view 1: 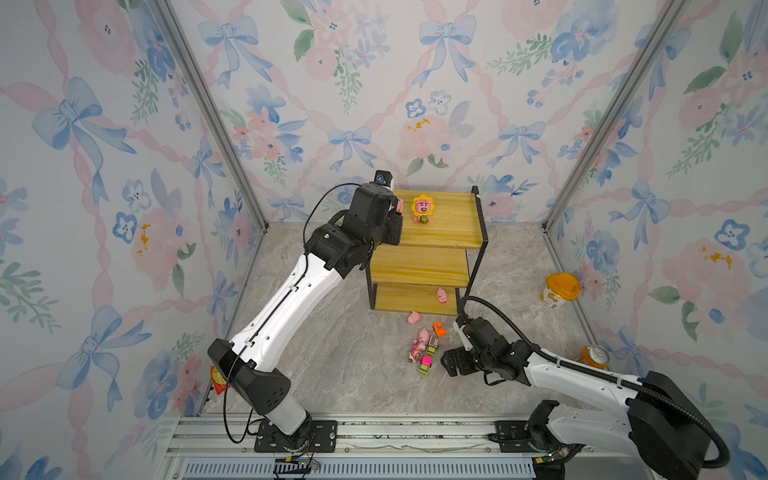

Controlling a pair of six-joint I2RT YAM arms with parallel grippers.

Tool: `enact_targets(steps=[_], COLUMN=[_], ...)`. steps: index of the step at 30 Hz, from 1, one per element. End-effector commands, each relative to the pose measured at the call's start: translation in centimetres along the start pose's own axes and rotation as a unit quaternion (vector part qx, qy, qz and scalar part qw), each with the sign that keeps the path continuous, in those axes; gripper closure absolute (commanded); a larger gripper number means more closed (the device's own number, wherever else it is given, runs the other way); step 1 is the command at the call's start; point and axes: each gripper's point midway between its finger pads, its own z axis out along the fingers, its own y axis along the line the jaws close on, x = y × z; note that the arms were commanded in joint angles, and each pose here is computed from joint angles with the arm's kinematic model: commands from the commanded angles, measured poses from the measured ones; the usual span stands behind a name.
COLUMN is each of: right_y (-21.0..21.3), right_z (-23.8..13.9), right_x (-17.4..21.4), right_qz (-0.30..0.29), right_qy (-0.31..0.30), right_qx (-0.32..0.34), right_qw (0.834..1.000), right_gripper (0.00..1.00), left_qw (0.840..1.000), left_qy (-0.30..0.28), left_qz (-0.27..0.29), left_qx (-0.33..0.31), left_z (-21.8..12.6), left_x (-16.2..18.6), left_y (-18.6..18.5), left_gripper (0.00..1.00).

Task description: Place and organize the plastic toys onto the shelf

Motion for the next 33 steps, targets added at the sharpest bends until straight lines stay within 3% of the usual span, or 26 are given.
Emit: enact_targets(steps=[1,33], right_y=[-0.27,-0.32], right_z=[0.02,-0.01], right_x=[0.11,0.15], right_qz=[-0.001,0.003], right_qy=[-0.003,-0.007], right_qx=[-0.003,-0.009], right_qw=[1.000,1.000], right_gripper=[0.02,0.02], left_qw=[1.000,0.999], left_qy=[-0.013,0.000], left_qz=[0.008,0.024], left_qx=[-0.005,-0.036], left_z=[0.18,0.80], left_x=[-0.95,-0.06], left_y=[-0.14,0.14], left_gripper=[0.83,0.76])
